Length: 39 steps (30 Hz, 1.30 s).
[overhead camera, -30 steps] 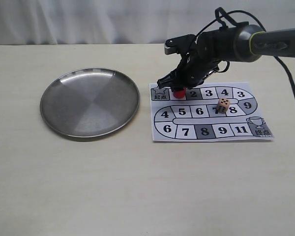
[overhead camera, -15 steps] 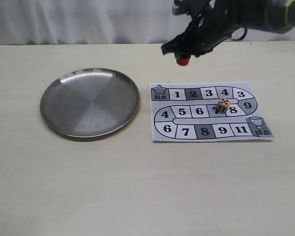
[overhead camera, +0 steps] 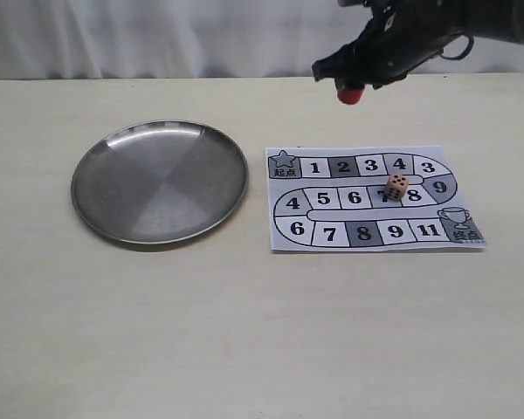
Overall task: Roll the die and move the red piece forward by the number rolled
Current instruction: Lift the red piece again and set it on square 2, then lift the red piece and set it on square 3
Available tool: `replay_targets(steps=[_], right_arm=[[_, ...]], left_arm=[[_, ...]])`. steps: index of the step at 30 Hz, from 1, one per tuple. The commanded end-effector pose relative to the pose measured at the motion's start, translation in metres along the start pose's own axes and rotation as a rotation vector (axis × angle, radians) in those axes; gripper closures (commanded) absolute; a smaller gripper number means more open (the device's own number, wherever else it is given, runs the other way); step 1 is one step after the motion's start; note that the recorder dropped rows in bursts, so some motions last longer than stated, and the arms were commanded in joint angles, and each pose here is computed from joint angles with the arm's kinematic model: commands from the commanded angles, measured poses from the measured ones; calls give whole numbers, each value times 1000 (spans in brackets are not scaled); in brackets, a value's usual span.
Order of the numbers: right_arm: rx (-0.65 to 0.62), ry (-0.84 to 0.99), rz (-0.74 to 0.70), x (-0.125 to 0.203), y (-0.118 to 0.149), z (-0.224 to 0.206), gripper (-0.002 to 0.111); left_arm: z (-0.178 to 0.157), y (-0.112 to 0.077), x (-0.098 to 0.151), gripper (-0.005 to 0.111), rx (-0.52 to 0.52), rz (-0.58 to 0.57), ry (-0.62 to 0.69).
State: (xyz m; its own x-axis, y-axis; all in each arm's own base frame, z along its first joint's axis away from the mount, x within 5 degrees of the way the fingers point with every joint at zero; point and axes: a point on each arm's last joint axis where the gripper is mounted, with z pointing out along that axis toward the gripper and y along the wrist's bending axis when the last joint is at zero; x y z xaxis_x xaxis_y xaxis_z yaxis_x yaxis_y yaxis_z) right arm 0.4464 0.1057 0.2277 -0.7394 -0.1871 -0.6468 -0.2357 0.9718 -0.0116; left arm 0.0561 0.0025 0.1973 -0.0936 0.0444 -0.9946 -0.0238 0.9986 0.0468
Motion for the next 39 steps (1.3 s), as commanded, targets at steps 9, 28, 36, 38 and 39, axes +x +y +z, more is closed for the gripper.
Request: replay_targets(steps=[9,28,36,38,39], right_arm=[[2,258,-4,72,-1,102,104],[2,254,0,57,-1,83,104],[44,1,1,-17,-19,-27,104],[53,11,27,-16,-28,-32,104],[57,23,32,-15,-31,-31,104]], left_arm=[[0,0,0,107,3,-1,-8],[0,0,0,107,3,-1,-8],[0,0,0,107,3,-1,-8],[0,0,0,107,3,-1,-8],[0,0,0,107,3,-1,-8]])
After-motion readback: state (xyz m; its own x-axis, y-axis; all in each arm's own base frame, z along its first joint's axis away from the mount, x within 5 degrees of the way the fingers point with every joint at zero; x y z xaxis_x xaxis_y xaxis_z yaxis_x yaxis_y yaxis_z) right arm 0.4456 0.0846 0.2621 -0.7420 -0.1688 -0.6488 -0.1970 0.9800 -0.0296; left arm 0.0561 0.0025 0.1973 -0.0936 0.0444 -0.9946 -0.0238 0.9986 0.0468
